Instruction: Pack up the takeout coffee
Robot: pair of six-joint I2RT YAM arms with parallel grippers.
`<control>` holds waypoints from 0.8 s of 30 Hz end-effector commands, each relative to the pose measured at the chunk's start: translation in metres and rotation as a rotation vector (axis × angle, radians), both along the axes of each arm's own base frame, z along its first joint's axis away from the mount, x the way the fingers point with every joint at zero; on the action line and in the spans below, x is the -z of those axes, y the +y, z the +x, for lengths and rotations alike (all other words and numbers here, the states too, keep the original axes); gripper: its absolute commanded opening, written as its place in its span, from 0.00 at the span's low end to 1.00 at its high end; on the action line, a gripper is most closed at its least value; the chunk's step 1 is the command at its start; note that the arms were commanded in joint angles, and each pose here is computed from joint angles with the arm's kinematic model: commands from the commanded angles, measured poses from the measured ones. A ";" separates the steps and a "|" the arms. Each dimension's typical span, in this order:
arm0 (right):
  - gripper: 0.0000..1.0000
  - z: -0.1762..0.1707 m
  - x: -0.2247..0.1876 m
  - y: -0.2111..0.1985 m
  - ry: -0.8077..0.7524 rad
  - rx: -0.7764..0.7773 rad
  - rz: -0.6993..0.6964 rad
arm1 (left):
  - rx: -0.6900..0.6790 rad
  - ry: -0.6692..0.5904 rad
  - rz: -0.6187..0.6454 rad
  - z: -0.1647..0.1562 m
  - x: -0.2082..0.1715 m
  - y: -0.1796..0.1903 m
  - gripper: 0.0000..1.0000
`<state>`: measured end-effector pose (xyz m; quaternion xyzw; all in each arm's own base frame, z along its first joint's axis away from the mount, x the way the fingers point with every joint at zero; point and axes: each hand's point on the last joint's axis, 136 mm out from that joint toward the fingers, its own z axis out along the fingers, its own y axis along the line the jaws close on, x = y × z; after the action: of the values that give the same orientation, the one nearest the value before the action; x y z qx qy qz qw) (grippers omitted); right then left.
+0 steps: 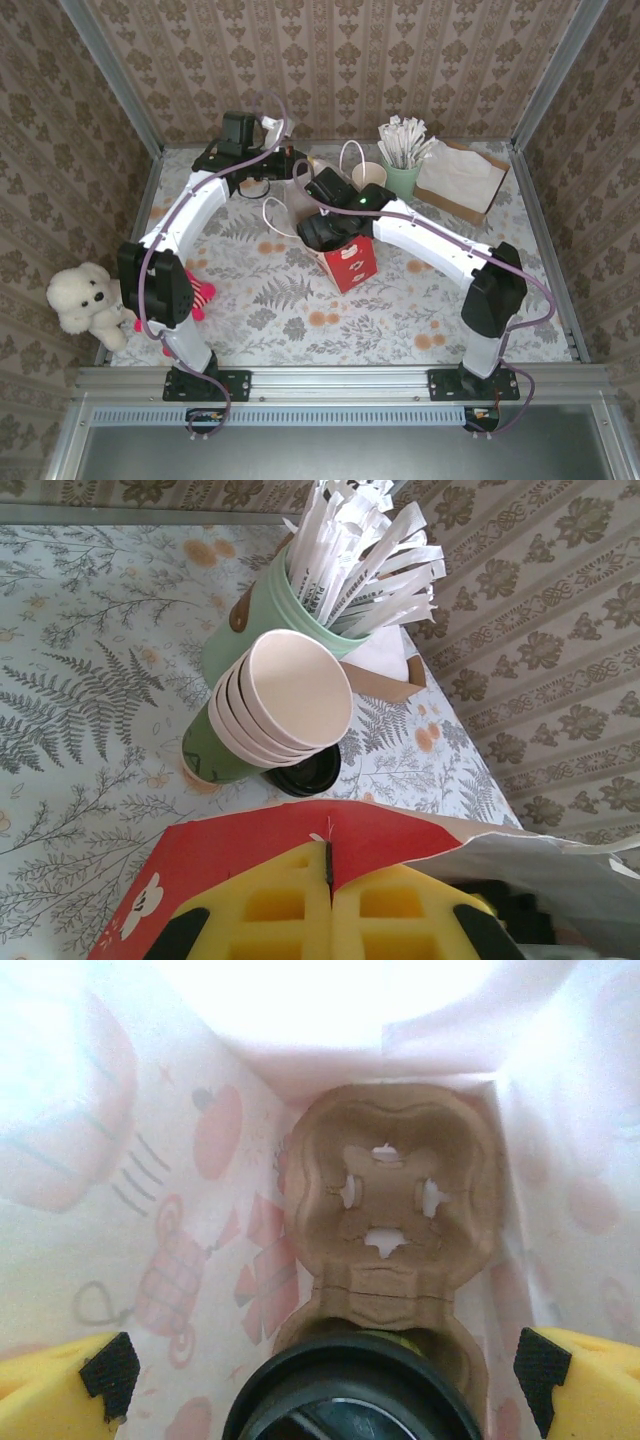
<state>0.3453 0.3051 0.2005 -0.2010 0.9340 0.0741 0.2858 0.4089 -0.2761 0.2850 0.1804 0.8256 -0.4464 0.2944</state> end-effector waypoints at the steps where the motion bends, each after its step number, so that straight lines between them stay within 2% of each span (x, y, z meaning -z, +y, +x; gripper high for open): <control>1: 1.00 0.001 -0.034 -0.001 -0.095 -0.001 0.052 | -0.034 0.013 0.003 0.004 0.000 0.008 0.00; 15: 1.00 0.003 -0.048 0.003 -0.158 -0.023 0.092 | -0.040 0.030 -0.003 0.004 0.001 0.008 0.00; 21: 1.00 0.007 -0.074 0.011 -0.268 -0.075 0.159 | -0.057 0.043 0.004 0.005 0.004 0.010 0.00; 24: 1.00 0.007 -0.105 0.020 -0.392 -0.138 0.242 | -0.078 0.060 0.012 0.007 0.009 0.013 0.00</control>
<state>0.3515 0.3148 0.2549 -0.2202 0.8819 0.1264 0.3973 0.4140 -0.2690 0.2807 0.1559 0.8360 -0.4386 0.2906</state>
